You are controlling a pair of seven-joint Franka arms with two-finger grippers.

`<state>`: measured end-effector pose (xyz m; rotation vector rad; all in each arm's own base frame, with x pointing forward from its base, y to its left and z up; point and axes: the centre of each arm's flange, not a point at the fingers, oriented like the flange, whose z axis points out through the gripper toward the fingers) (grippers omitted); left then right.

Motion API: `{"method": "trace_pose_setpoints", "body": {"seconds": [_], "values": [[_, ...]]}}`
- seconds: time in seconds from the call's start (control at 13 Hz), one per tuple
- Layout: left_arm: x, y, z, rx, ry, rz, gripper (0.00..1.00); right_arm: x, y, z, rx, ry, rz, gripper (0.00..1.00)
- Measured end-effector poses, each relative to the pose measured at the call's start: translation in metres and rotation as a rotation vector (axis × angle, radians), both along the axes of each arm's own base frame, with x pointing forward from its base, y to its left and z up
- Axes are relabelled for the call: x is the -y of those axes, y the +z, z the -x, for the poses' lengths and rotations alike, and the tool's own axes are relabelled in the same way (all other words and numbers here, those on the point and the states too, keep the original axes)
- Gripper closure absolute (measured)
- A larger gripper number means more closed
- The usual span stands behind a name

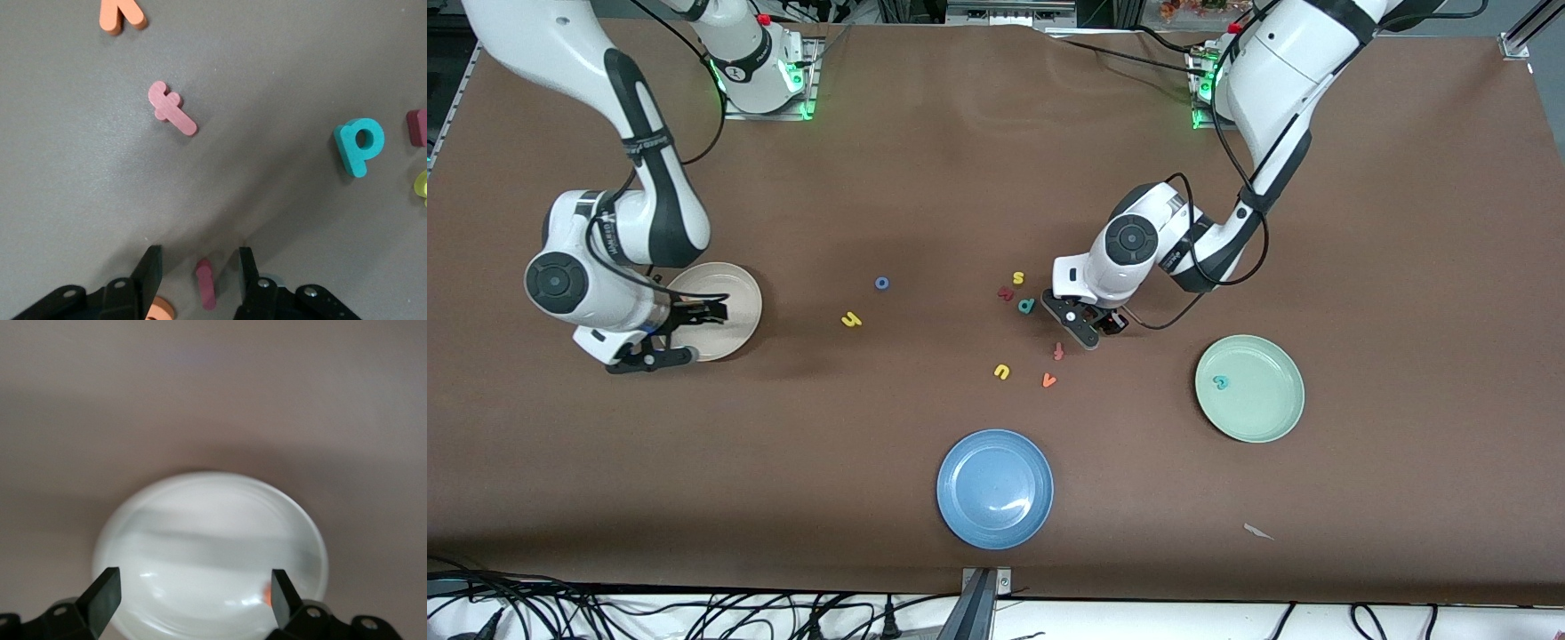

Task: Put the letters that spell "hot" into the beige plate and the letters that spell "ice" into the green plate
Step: 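Grasp yellow h with the right gripper while the left gripper grasps red l, then drop the h on the white plate while the left gripper drops the l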

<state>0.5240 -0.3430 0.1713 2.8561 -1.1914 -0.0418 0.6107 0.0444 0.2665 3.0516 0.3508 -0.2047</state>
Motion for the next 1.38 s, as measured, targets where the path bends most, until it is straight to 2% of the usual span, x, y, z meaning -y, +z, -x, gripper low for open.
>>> {"method": "trace_pose_setpoints", "body": {"seconds": [0.23, 0.46, 0.61, 0.69, 0.84, 0.92, 1.15, 1.23, 1.38], "values": [[0.010, 0.000, 0.010, -0.007, 0.001, 0.003, 0.46, -0.067, 0.006, 0.003, 0.002, 0.086, -0.064, 0.00], [0.011, -0.001, 0.018, 0.017, -0.051, -0.029, 0.48, -0.126, -0.011, 0.019, -0.040, 0.199, -0.102, 0.00], [0.011, 0.001, 0.018, 0.025, -0.060, -0.035, 0.63, -0.146, -0.028, 0.026, -0.059, 0.265, -0.112, 0.00], [0.011, 0.001, 0.018, 0.026, -0.060, -0.035, 0.63, -0.157, -0.036, 0.028, -0.054, 0.317, -0.119, 0.00], [0.007, 0.002, 0.016, 0.027, -0.056, -0.037, 0.85, -0.183, -0.051, 0.034, -0.020, 0.415, -0.136, 0.00], [0.007, 0.002, 0.016, 0.027, -0.055, -0.037, 0.90, -0.196, -0.058, 0.037, -0.002, 0.441, -0.141, 0.00], [0.006, 0.003, 0.017, 0.022, -0.056, -0.046, 0.90, -0.210, -0.076, 0.042, 0.011, 0.507, -0.151, 0.02], [0.005, 0.007, 0.016, 0.022, -0.056, -0.055, 0.90, -0.206, -0.080, 0.041, 0.016, 0.529, -0.152, 0.05], [0.003, 0.026, 0.011, 0.037, -0.049, -0.069, 0.90, -0.198, -0.090, 0.045, 0.038, 0.553, -0.154, 0.06]]}}
